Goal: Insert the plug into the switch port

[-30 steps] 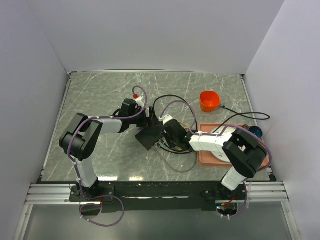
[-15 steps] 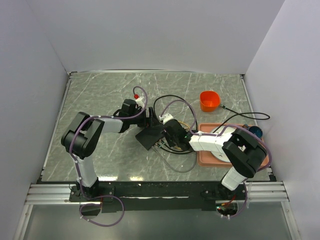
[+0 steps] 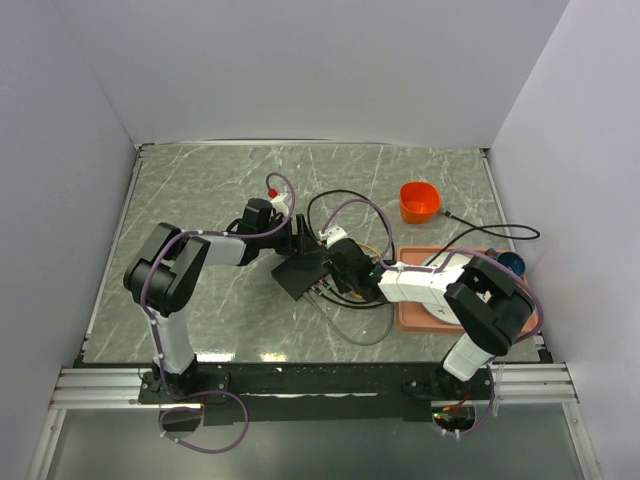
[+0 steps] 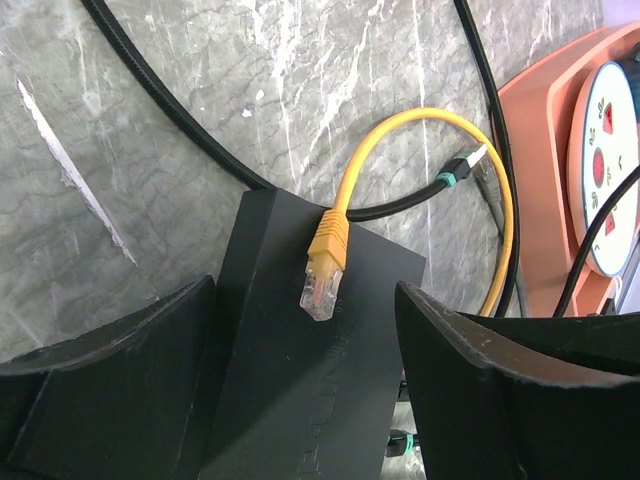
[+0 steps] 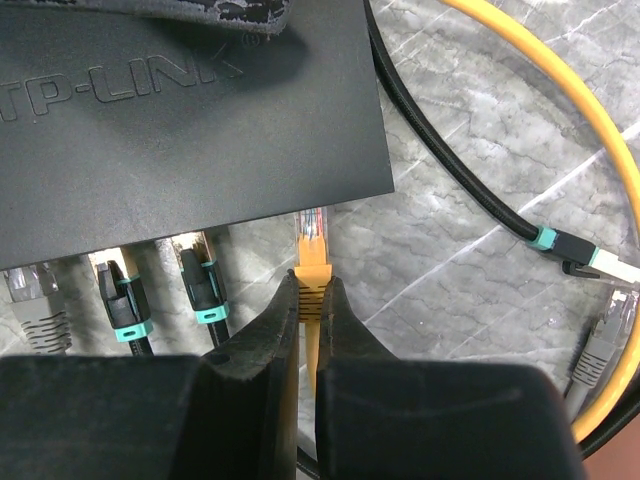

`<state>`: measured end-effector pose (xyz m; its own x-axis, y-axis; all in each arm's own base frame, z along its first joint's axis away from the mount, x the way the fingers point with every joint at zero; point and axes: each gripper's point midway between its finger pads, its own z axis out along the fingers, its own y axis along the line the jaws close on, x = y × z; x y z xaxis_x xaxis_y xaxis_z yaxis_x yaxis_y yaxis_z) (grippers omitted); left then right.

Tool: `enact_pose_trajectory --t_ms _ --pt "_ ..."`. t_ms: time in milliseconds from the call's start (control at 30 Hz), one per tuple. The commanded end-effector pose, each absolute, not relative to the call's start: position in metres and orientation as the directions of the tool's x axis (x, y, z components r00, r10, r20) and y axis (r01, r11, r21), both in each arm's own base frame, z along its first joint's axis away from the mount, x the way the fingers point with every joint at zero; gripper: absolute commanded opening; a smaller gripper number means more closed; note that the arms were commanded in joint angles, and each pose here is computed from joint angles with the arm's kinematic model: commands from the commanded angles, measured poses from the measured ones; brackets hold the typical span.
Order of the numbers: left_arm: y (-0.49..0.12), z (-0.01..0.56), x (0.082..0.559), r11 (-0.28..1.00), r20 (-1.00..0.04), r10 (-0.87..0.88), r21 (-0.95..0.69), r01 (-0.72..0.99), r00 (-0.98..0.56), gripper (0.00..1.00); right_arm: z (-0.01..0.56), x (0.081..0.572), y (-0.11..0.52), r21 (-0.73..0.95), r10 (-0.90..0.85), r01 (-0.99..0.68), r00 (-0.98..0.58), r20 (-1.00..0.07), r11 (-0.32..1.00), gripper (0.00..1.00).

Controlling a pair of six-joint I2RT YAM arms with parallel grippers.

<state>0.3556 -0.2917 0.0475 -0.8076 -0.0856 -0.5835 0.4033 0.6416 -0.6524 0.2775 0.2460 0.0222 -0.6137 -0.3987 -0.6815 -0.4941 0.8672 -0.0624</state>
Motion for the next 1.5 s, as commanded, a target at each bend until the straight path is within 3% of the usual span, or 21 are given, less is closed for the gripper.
enact_pose_trajectory --t_ms 0,233,600,933,1467 --pt "-0.301 0.045 0.343 0.599 -0.554 -0.059 -0.685 0.415 -0.831 0.78 0.037 0.295 0.261 -0.053 -0.351 -0.472 -0.572 -0.741 0.88 0.0" --pt "-0.303 0.043 0.337 0.575 -0.548 -0.043 -0.697 0.427 -0.836 0.68 0.037 0.306 0.272 -0.051 -0.348 -0.476 -0.561 -0.752 0.878 0.0" --pt "-0.305 0.019 0.322 0.568 -0.521 0.049 -0.687 0.453 -0.852 0.62 0.062 0.324 0.288 -0.057 -0.349 -0.494 -0.525 -0.776 0.868 0.0" --pt "-0.319 -0.009 0.299 0.565 -0.461 0.144 -0.688 0.455 -0.876 0.49 0.076 0.337 0.288 -0.033 -0.308 -0.475 -0.516 -0.799 0.879 0.0" --pt "-0.337 -0.024 0.257 0.526 -0.393 0.191 -0.733 0.432 -0.899 0.44 0.11 0.376 0.298 -0.015 -0.189 -0.409 -0.39 -0.901 0.913 0.0"
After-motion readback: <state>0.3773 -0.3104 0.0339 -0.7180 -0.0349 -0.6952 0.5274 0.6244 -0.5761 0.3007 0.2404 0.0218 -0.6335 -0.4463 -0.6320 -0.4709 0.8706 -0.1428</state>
